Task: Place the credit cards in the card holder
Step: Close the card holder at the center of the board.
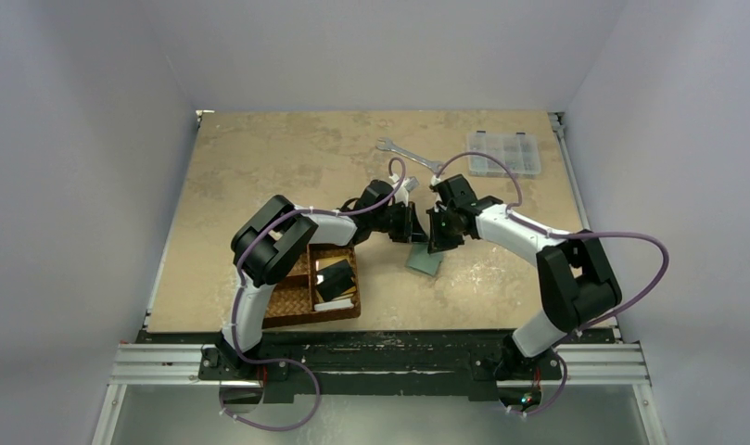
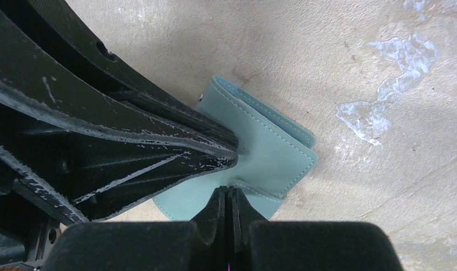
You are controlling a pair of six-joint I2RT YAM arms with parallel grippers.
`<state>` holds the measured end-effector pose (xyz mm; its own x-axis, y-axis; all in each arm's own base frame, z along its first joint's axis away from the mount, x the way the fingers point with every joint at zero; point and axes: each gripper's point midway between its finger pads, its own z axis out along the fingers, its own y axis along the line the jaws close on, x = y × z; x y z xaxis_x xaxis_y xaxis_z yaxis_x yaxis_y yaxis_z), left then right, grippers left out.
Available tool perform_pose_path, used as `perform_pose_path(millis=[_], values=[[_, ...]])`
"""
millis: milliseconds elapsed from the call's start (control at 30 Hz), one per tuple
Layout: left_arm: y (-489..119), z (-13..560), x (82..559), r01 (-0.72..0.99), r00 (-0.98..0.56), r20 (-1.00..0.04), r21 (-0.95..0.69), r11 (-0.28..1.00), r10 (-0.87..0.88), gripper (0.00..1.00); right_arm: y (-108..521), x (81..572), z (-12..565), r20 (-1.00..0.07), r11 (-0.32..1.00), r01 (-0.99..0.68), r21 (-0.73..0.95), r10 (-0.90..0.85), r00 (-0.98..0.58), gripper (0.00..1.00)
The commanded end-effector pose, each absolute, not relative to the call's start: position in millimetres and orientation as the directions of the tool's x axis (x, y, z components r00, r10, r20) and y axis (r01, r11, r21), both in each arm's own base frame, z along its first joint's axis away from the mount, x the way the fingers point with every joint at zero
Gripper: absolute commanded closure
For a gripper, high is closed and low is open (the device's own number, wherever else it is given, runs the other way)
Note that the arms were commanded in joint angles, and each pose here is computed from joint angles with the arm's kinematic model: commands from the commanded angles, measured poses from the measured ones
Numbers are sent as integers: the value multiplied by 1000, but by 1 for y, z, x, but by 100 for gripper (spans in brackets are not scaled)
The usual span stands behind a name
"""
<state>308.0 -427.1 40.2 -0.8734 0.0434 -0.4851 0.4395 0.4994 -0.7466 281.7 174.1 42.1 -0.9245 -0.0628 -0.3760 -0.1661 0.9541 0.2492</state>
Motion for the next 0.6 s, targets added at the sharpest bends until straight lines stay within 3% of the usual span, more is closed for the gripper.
perform_pose_path(millis=[0,367,567], values=[[-418,3,287,396,-904,-417,-727,560,96,100,182,290,39,-396,958,-192,213,-95,-913,100],[-418,3,287,396,-903,-418,-728,560,95,100,175,256,11,-331,975,-144,167,-82,-940,100],[-417,1,286,394,-904,-415,-728,560,97,100,180,237,-5,-370,947,-4,322,122,-921,100]])
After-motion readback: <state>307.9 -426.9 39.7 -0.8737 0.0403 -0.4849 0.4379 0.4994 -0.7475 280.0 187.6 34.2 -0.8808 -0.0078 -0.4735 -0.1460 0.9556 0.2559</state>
